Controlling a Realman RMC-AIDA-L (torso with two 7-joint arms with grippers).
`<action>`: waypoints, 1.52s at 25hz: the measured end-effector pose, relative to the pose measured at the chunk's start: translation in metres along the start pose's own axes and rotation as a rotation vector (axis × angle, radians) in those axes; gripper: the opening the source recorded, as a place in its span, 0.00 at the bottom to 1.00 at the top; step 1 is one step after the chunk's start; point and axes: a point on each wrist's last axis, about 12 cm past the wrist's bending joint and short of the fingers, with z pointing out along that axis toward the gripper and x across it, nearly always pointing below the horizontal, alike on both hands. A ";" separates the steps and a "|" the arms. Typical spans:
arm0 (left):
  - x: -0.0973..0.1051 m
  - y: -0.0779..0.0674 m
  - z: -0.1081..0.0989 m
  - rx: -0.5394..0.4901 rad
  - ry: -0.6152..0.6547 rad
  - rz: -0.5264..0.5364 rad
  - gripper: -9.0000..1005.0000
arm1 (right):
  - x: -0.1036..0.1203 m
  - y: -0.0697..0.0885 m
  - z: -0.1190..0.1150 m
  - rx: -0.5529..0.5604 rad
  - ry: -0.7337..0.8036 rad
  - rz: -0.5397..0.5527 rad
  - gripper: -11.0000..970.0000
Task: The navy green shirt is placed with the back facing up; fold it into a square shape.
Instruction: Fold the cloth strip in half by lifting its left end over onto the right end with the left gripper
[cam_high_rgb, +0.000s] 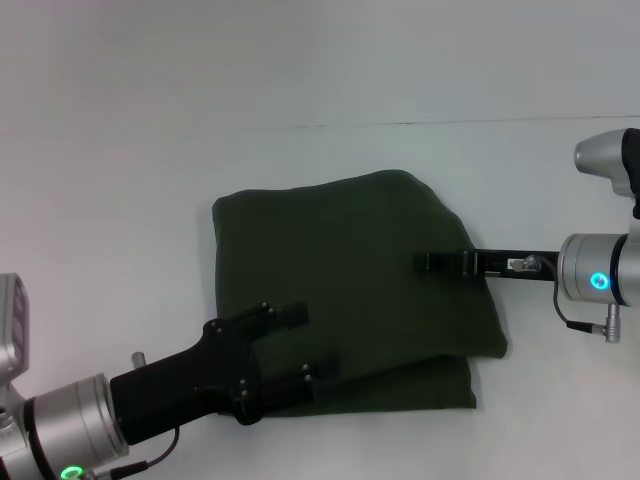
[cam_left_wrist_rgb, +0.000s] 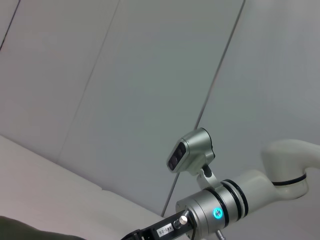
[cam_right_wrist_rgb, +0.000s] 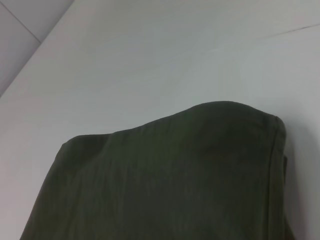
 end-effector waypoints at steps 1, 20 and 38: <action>0.000 0.000 0.000 0.000 0.001 0.000 0.78 | 0.000 0.000 0.000 0.000 0.000 0.001 0.69; 0.002 -0.002 -0.003 -0.002 -0.003 -0.019 0.78 | 0.000 0.007 0.004 -0.028 0.013 -0.007 0.42; 0.002 -0.004 -0.007 0.007 -0.015 -0.025 0.78 | -0.008 0.012 -0.007 -0.109 -0.001 -0.018 0.09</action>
